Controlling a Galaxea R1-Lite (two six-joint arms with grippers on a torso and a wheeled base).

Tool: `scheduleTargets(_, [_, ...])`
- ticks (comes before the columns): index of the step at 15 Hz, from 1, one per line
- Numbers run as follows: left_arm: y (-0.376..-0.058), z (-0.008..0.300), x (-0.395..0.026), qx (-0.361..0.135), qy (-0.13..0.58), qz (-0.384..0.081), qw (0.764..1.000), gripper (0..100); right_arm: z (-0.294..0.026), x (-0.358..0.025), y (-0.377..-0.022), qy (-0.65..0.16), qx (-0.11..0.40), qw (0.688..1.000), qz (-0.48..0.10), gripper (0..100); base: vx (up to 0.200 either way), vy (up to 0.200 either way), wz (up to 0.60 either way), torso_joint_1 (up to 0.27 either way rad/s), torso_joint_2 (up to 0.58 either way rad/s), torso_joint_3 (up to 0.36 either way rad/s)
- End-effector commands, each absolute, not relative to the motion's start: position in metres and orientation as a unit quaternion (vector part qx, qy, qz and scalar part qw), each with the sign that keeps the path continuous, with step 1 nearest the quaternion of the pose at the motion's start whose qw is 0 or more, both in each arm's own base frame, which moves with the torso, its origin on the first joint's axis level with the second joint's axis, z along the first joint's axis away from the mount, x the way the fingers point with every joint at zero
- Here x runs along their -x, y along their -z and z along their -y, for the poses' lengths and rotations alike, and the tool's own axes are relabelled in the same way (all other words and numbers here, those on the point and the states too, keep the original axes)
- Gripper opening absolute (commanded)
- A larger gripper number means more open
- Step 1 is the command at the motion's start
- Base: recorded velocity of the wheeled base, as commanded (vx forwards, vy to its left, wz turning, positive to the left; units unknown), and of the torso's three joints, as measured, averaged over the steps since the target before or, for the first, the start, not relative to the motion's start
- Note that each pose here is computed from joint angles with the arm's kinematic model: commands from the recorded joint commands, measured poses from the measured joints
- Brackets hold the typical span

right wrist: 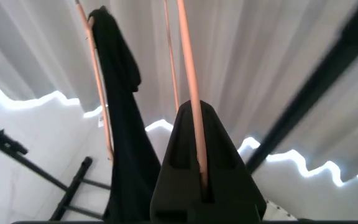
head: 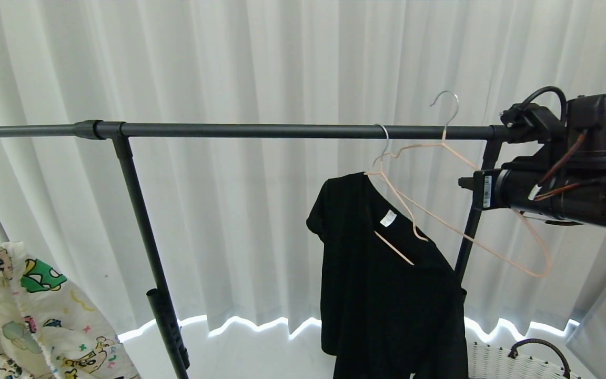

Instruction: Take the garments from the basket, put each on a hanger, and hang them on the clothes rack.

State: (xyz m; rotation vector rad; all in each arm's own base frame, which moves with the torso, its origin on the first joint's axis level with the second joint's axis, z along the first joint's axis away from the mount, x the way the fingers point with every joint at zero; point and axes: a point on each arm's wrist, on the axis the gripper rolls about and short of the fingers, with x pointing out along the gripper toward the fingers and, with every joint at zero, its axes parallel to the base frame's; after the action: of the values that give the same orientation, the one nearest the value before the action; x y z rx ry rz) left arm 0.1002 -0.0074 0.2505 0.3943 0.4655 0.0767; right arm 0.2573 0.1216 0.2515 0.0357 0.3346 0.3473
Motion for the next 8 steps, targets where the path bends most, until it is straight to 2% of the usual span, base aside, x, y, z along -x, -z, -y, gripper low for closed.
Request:
scheduleTargets(1, [-0.252,0.007,-0.098,-0.195,-0.039,-0.224,0.954,0,-0.103,-0.225,-0.258,-0.16,-0.017,0.976,-0.149,0,-0.2,0.0,0.0,0.002,0.0,0.002])
scheduleTargets(8, [-0.251,0.013,-0.099,-0.204,-0.008,-0.221,0.954,0,-0.06,-0.137,-0.246,-0.151,0.03,0.98,-0.125,0,-0.2,0.0,0.0,0.005,0.0,0.005])
